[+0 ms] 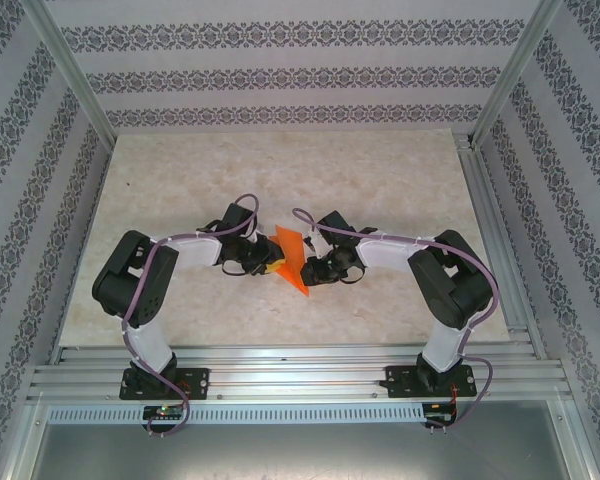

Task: Fold a paper plane with a square sheet of paper (fold left side to right side)
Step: Fourth fold the wing at the center of the table.

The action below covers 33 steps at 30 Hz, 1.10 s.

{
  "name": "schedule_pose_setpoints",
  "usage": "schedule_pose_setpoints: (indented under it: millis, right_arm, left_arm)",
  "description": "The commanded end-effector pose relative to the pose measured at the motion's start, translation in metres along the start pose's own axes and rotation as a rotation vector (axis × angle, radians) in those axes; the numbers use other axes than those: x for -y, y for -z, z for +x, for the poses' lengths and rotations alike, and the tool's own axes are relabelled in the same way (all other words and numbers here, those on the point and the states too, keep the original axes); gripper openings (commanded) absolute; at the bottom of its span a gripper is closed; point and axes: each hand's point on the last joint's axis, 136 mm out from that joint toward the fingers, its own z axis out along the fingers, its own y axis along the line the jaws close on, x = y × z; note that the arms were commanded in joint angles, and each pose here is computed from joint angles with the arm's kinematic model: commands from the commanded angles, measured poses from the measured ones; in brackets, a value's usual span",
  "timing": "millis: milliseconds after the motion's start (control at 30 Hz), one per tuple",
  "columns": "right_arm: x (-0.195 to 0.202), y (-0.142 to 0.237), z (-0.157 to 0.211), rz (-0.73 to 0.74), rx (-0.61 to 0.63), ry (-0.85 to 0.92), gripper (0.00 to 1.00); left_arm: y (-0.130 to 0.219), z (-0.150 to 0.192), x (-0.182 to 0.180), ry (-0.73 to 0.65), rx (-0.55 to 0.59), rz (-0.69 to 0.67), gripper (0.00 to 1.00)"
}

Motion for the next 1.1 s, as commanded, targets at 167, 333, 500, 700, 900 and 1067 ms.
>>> schedule_pose_setpoints:
  millis: [167,333,500,700,900,1067]
  right_arm:
    - [0.002,-0.014,0.005,0.0,-0.032,-0.007,0.27]
    - [0.003,-0.014,0.006,0.003,-0.035,-0.009,0.27]
    - [0.003,-0.014,0.007,0.003,-0.035,-0.01,0.27]
    - [0.003,-0.015,0.007,0.002,-0.038,-0.01,0.27]
    - [0.003,-0.015,0.007,0.002,-0.038,-0.011,0.27]
    - [0.004,-0.015,0.008,0.003,-0.04,-0.011,0.27]
  left_arm:
    - [-0.001,0.014,0.038,-0.033,-0.022,0.166,0.27]
    - [-0.007,0.017,0.046,-0.05,-0.026,0.165,0.33]
    - [-0.002,0.018,0.042,-0.047,-0.005,0.147,0.36]
    - [0.004,0.024,0.038,-0.045,0.005,0.141,0.39]
    - [0.009,0.029,0.043,-0.062,0.012,0.151,0.45]
    - [0.009,0.031,0.048,-0.076,0.009,0.154,0.5]
